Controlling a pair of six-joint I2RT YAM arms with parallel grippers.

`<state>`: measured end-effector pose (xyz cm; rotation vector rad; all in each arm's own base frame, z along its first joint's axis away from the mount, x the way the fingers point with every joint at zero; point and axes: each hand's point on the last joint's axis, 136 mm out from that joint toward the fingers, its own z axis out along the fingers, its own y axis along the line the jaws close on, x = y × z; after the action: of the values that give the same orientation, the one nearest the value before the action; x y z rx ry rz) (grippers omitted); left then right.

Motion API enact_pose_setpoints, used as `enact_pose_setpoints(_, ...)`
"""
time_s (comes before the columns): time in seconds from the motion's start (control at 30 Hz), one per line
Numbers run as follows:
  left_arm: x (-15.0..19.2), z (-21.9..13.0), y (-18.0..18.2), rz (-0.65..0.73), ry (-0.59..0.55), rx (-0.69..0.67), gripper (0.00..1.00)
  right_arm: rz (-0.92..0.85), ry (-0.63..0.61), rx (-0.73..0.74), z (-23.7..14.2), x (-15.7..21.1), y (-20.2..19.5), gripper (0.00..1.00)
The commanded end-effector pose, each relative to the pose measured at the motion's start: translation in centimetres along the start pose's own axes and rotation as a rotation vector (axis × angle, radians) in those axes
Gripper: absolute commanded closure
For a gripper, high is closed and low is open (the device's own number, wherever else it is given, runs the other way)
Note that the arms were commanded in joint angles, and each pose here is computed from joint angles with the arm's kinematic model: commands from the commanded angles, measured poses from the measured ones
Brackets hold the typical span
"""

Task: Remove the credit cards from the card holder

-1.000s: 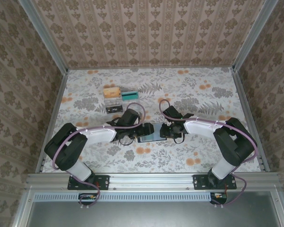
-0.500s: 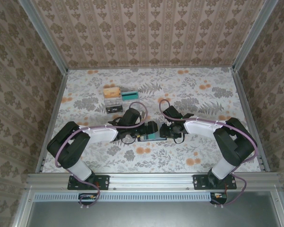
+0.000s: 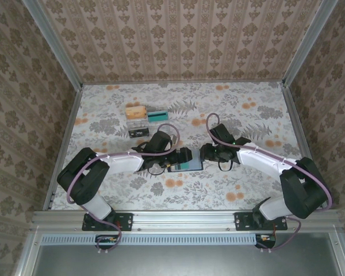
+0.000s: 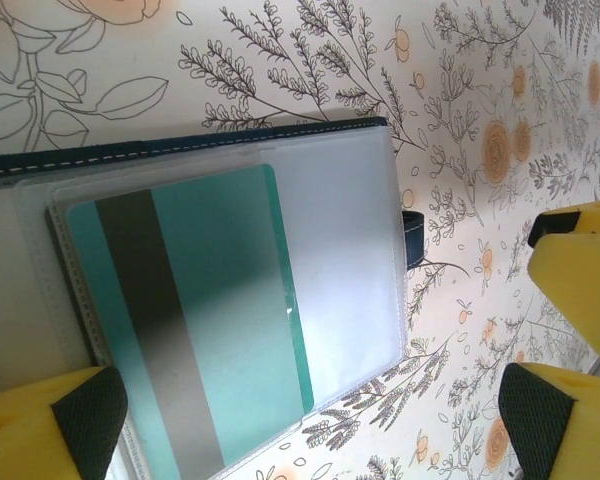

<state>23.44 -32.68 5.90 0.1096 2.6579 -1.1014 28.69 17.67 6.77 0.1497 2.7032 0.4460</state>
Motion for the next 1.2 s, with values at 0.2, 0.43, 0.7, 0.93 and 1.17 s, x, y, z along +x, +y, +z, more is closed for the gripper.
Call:
enact_pose_setpoints(0.2,-1.3,-3.7,1.2,0.011,-0.075,-0.09,0.16,-0.044,0.047,-0.232,-0.2,-0.5,5.3,0.62)
enact_pose_setpoints(0.43,-0.2,-3.6,3.7,-0.016,-0.053,-0.168,0.73,-0.055,0.136,-0.339,1.6,0.3,8.5,0.72)
enact_pose_setpoints(0.7,0.6,-1.8,5.0,-0.043,0.003,-0.186,1.0,-0.017,0.216,-0.346,3.9,1.4,8.7,0.8)
enact_pose_setpoints(0.93,1.6,-1.2,6.3,-0.06,0.036,-0.221,1.0,0.0,0.26,-0.341,5.2,2.2,8.5,0.81)
enact_pose_setpoints(1.17,2.1,-0.9,6.8,-0.07,0.056,-0.23,1.0,0.013,0.291,-0.332,6.2,3.0,8.1,0.8)
